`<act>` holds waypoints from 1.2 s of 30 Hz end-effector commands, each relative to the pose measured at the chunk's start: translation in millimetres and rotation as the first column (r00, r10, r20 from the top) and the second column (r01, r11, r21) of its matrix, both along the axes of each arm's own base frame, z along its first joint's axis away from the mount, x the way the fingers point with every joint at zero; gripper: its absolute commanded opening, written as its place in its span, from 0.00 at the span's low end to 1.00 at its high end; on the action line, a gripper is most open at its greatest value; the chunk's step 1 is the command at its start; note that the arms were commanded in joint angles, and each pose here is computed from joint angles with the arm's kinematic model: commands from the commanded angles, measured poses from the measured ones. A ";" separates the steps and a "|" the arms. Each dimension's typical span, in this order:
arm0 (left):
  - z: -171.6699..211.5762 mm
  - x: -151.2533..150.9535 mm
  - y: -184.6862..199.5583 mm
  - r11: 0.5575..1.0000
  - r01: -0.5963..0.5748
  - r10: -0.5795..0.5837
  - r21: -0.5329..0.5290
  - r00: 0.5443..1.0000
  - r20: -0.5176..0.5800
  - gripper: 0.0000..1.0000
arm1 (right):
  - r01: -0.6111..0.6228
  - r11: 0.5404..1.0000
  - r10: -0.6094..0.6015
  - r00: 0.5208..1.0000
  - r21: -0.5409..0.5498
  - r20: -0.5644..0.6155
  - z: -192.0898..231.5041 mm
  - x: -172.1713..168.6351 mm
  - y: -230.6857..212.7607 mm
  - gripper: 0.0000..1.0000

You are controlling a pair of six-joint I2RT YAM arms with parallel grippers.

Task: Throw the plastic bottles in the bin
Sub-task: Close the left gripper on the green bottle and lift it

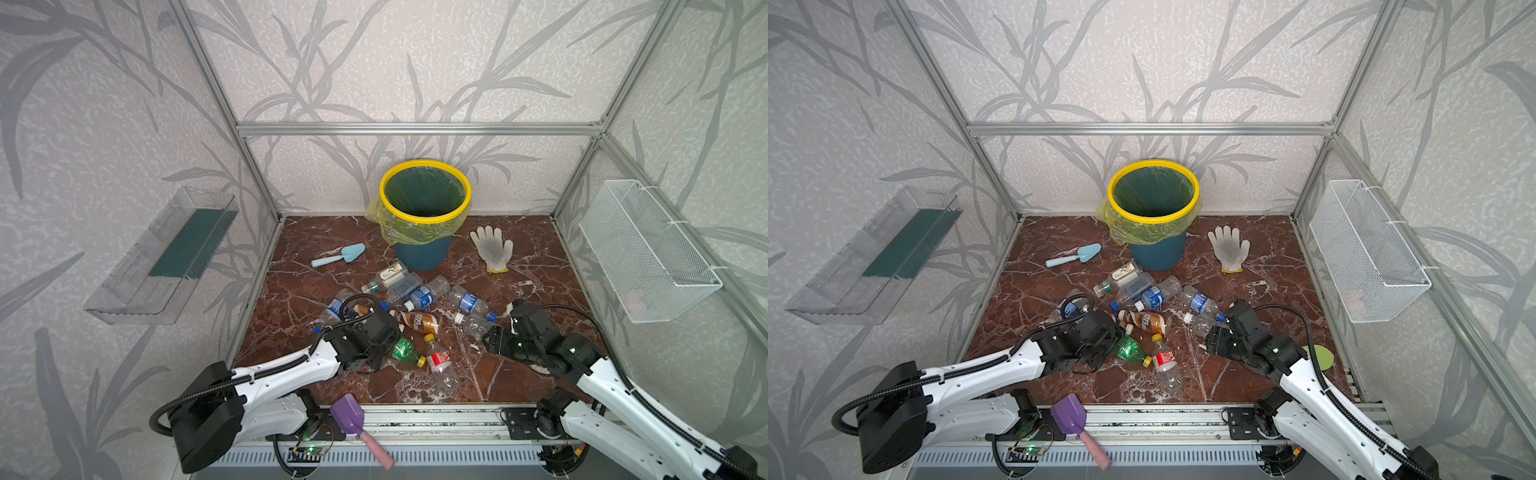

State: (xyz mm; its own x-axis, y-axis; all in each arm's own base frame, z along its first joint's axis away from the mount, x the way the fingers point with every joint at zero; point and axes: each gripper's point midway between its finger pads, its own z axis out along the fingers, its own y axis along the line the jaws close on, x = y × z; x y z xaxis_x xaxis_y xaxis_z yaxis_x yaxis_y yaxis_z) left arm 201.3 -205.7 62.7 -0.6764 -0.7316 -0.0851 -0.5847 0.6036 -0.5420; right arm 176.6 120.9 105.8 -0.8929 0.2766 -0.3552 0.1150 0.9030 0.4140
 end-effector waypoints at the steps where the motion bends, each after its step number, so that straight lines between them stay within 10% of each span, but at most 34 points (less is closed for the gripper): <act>1: -4.5 -0.6 -3.5 0.999 0.013 -0.012 0.030 0.999 -0.031 0.81 | 0.000 1.000 0.000 1.000 -0.015 0.003 0.4 -3.2 -4.4 0.77; 24: -38.7 -44.7 24.4 0.914 0.315 -0.258 0.256 0.937 -0.235 0.46 | -0.002 1.000 0.002 1.000 -0.018 0.000 -5.5 -1.9 -3.6 0.77; 36: 41.8 -31.5 25.1 0.889 0.369 -0.369 0.270 0.928 -0.052 0.44 | 0.003 1.000 -0.003 1.000 -0.018 -0.004 -6.2 -0.2 -2.9 0.76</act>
